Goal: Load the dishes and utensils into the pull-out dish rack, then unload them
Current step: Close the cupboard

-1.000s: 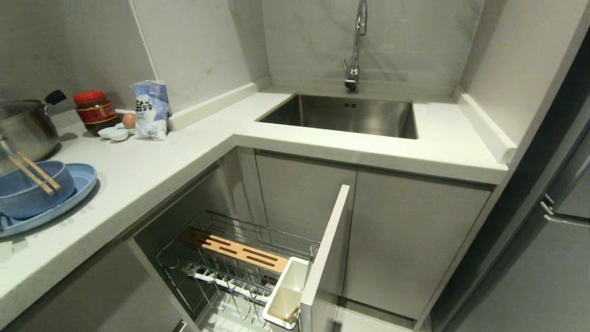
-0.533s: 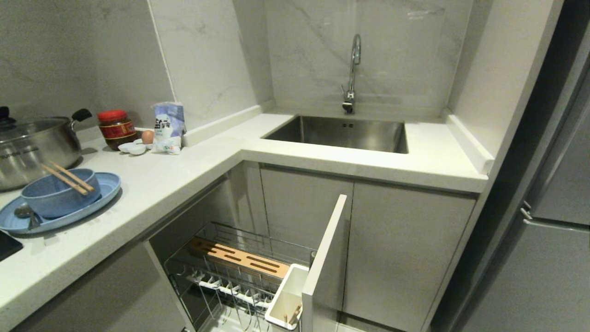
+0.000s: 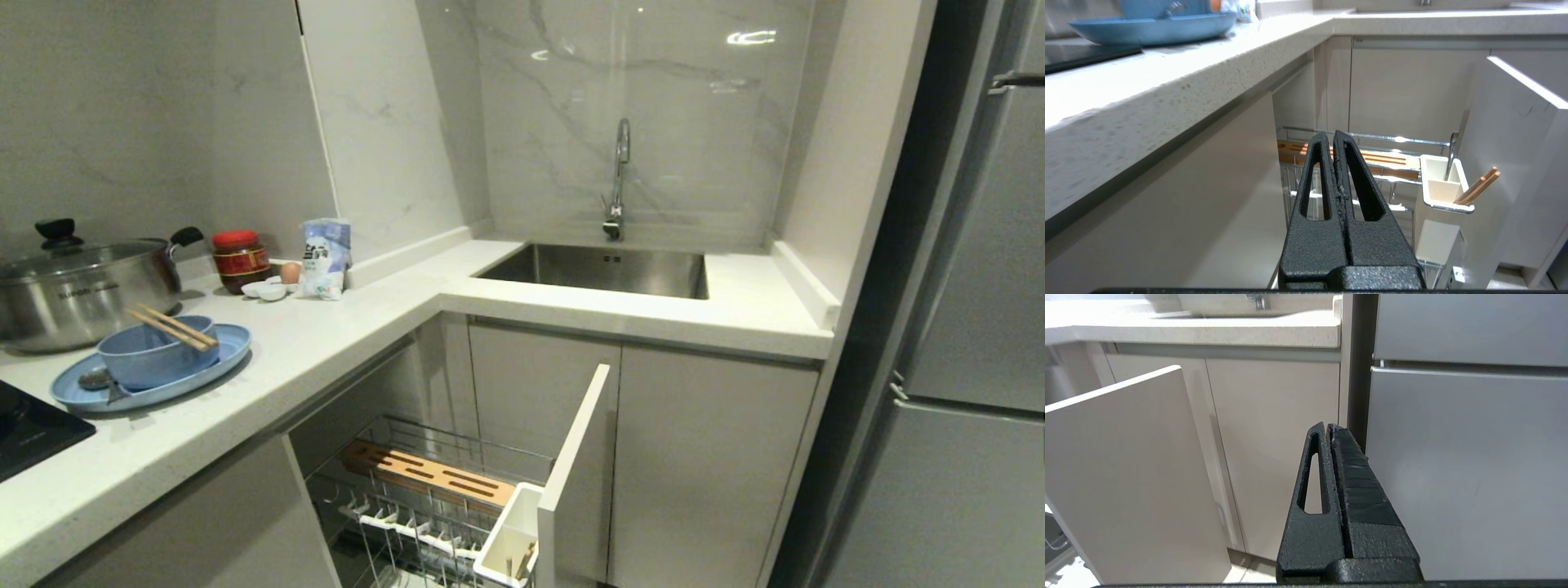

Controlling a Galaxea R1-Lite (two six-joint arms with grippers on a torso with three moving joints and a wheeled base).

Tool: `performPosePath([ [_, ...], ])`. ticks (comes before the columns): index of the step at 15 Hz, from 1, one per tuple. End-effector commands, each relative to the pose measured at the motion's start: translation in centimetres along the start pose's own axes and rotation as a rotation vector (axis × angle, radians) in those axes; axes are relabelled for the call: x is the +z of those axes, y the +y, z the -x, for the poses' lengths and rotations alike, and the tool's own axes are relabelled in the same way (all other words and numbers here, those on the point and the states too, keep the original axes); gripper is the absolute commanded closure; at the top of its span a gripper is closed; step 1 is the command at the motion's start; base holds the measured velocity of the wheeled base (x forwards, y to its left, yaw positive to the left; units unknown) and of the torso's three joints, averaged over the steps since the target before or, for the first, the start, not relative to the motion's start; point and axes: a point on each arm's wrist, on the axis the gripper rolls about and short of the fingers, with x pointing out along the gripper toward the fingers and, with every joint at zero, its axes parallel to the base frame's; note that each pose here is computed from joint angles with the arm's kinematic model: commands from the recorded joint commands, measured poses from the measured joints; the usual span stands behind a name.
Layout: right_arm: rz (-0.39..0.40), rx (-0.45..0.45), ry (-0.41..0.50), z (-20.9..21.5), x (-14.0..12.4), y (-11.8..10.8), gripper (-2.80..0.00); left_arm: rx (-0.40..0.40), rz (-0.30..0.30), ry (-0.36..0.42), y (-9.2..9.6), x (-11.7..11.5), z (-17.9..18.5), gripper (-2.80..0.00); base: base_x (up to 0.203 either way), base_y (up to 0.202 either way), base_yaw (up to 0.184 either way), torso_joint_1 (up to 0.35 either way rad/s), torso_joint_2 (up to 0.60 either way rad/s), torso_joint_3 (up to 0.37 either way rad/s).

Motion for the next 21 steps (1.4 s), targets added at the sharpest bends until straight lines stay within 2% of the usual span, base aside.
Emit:
performPosePath([
  [1,0.000,0.000,0.025,-0.1,-0.7,0.0,0.00,0.001,0.001,0.012,0.0,-0.3,-0.1,0.00,0.000,0.000,0.000,0.002,0.00,0.149],
  [9,-0.001,0.000,0.025,-0.1,-0.7,0.0,0.00,-0.002,0.016,0.010,0.0,-0.3,-0.1,0.00,0.000,0.000,0.000,0.001,0.00,0.019],
  [11,0.000,0.000,0.025,-0.1,-0.7,0.0,0.00,0.007,0.016,-0.041,0.1,1.2,0.3,0.00,0.000,0.000,0.000,0.000,0.00,0.000],
  [14,0.001,0.000,0.025,-0.1,-0.7,0.0,0.00,0.036,0.006,-0.190,0.4,6.9,2.8,0.00,0.000,0.000,0.000,0.000,0.00,0.000],
  [17,-0.001,0.000,0.025,-0.1,-0.7,0.0,0.00,0.053,0.001,-0.301,0.9,15.5,6.6,0.00,0.000,0.000,0.000,0.000,0.00,0.000],
  [18,0.000,0.000,0.025,-0.1,-0.7,0.0,0.00,0.051,0.000,-0.307,1.1,18.6,6.7,0.00,0.000,0.000,0.000,0.000,0.00,0.000],
  [21,0.000,0.000,0.025,-0.1,-0.7,0.0,0.00,0.011,0.019,-0.253,1.8,26.9,2.8,0.00,0.000,0.000,0.000,0.000,0.00,0.000],
])
